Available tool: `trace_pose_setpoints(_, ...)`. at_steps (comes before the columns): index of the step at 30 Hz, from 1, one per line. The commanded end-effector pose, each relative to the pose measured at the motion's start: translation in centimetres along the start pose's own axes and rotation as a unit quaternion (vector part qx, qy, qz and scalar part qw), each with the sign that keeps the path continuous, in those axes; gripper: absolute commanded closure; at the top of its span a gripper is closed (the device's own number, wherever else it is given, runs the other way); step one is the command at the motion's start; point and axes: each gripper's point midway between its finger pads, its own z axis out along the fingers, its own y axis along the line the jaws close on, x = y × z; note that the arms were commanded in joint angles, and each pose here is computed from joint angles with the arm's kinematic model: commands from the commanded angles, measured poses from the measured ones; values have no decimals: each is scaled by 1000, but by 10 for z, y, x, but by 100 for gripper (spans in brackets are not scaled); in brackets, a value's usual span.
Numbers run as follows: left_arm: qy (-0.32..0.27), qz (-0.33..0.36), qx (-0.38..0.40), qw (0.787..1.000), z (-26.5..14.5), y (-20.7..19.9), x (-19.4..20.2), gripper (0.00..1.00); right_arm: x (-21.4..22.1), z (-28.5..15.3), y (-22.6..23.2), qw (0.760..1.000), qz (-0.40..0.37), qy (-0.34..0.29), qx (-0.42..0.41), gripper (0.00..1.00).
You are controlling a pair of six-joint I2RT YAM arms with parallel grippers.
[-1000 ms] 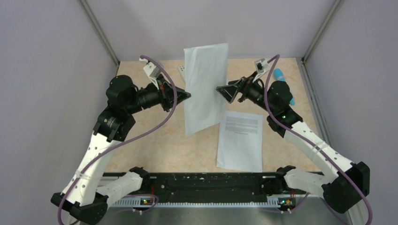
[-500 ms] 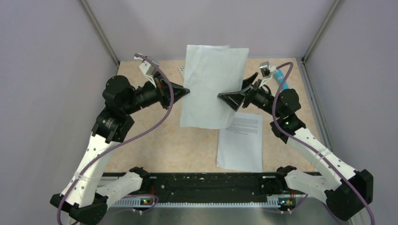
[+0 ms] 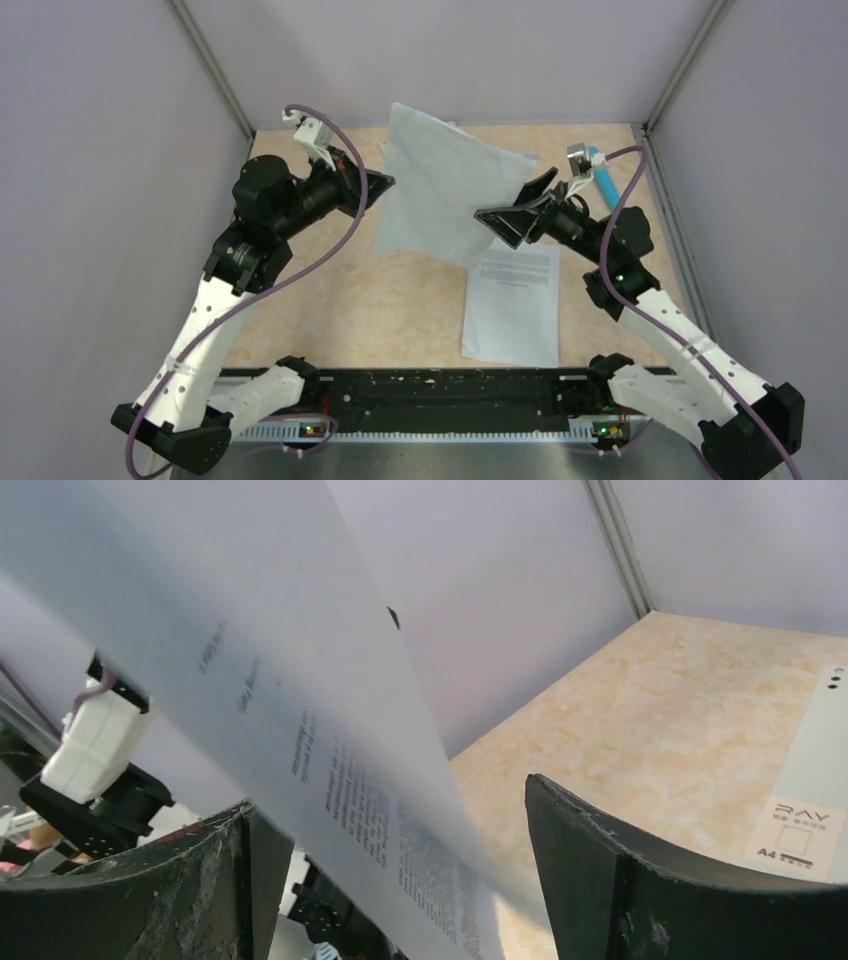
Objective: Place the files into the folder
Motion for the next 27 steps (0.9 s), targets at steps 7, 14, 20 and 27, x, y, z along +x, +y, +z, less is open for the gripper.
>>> trace_pose_setpoints(7,-45,-27,-3,999,-4,-6,-26,100,-21,-7,32,998,-10,-29,-52,23)
trace_pose_setpoints(14,-23,-60,45,997,3,-23,-21,100,-23,-4,9,999,-24,-20,17,28)
trace_pose_setpoints(20,29,-119,34,992,24,-8,12,100,-23,-14,-40,985,-18,0,171,64)
trace_pose_setpoints(27,135,-174,-22,975,73,6,103,100,8,-73,-96,918,4,85,387,100)
